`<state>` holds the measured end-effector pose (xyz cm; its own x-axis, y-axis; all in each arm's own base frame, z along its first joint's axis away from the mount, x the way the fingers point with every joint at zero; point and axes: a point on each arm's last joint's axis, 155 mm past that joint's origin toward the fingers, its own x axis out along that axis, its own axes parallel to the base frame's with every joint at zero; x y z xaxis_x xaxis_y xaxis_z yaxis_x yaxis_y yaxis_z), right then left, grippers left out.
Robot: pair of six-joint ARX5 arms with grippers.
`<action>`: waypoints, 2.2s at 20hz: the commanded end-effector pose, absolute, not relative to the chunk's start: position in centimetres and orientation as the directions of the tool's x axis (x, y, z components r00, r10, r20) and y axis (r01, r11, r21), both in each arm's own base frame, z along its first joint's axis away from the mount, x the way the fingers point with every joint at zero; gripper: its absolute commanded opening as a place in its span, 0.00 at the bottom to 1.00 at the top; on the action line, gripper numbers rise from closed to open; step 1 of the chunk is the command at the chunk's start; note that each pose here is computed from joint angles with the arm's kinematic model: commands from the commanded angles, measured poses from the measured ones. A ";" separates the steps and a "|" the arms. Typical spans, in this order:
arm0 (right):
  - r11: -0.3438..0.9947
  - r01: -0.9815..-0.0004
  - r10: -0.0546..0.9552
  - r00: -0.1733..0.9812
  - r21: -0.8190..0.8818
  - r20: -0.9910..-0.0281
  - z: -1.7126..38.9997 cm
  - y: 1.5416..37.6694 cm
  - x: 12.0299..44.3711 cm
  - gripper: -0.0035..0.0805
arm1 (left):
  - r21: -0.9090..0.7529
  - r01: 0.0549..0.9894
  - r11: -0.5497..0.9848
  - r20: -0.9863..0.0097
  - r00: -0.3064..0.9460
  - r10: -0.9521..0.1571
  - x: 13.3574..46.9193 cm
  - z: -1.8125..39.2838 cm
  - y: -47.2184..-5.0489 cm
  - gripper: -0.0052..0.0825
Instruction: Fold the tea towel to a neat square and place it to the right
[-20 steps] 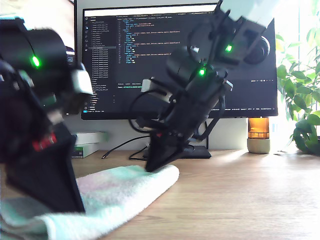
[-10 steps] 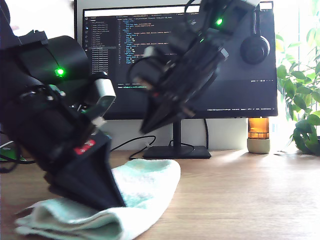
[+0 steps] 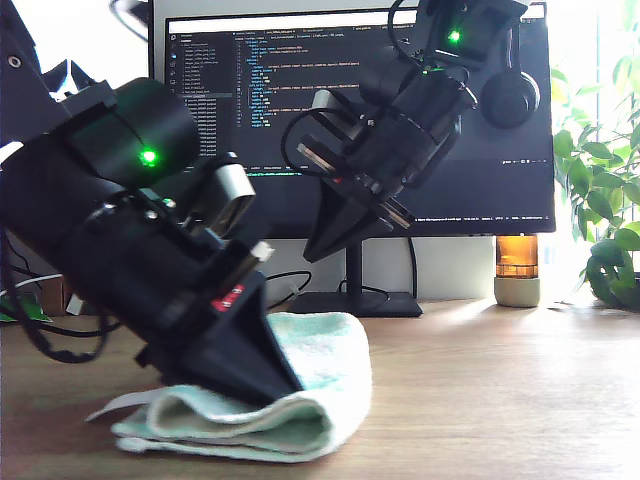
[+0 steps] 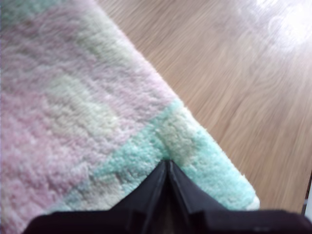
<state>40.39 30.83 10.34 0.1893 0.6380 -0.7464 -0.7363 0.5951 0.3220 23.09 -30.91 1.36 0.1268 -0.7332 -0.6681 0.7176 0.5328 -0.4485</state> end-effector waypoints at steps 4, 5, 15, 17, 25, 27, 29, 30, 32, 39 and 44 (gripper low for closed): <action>0.577 -0.738 0.646 0.149 0.351 -0.749 9.5 31.3 39.7 0.03 | -0.464 0.694 0.551 -0.683 0.117 -0.721 22.6 -0.3 -30.8 0.03; 0.577 -0.738 0.646 0.150 0.350 -0.748 9.5 31.3 39.7 0.03 | -0.458 0.700 0.548 -0.678 0.124 -0.724 22.8 0.0 -30.8 0.03; 0.577 -0.783 0.624 0.240 0.232 -0.743 13.4 30.1 39.8 0.03 | -0.303 0.841 0.448 -0.630 0.176 -0.757 22.6 5.9 -29.8 0.03; 0.580 -0.790 0.606 0.256 0.198 -0.753 14.0 29.5 39.6 0.03 | -0.240 0.859 0.451 -0.659 0.197 -0.726 22.7 6.0 -28.4 0.03; 0.559 -0.822 0.609 0.318 0.110 -0.726 15.1 27.2 36.3 0.03 | -0.148 0.898 0.415 -0.635 0.236 -0.736 23.0 8.9 -26.2 0.03; 0.554 -0.828 0.624 0.344 0.085 -0.702 15.2 26.4 34.7 0.03 | -0.132 0.909 0.395 -0.652 0.221 -0.725 22.1 9.0 -25.6 0.03; 0.550 -0.832 0.640 0.372 0.063 -0.672 15.5 25.6 32.9 0.03 | -0.149 0.911 0.384 -0.663 0.196 -0.723 21.1 9.2 -25.1 0.03; 0.547 -0.836 0.650 0.383 0.054 -0.657 15.5 25.3 31.9 0.03 | -0.147 0.913 0.380 -0.667 0.192 -0.720 20.7 9.4 -24.9 0.03; 0.534 -0.845 0.667 0.391 0.041 -0.634 15.0 24.8 29.6 0.03 | -0.138 0.921 0.365 -0.677 0.181 -0.713 20.0 9.6 -24.4 0.03; 0.336 -0.911 0.573 0.401 -0.241 -0.715 9.4 24.4 22.8 0.03 | -0.185 0.927 0.328 -0.698 0.111 -0.707 19.1 8.1 -24.9 0.03; 0.008 -0.894 0.561 0.375 -0.448 -0.738 8.4 25.8 21.2 0.04 | -0.185 0.927 0.325 -0.695 0.110 -0.710 20.3 6.6 -25.9 0.03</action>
<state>21.26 25.62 8.76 0.3844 0.5655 -0.7297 -0.8956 0.0368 -0.4432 20.77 -25.96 7.78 0.1335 -0.7199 -0.6811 0.9279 0.3322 -0.1693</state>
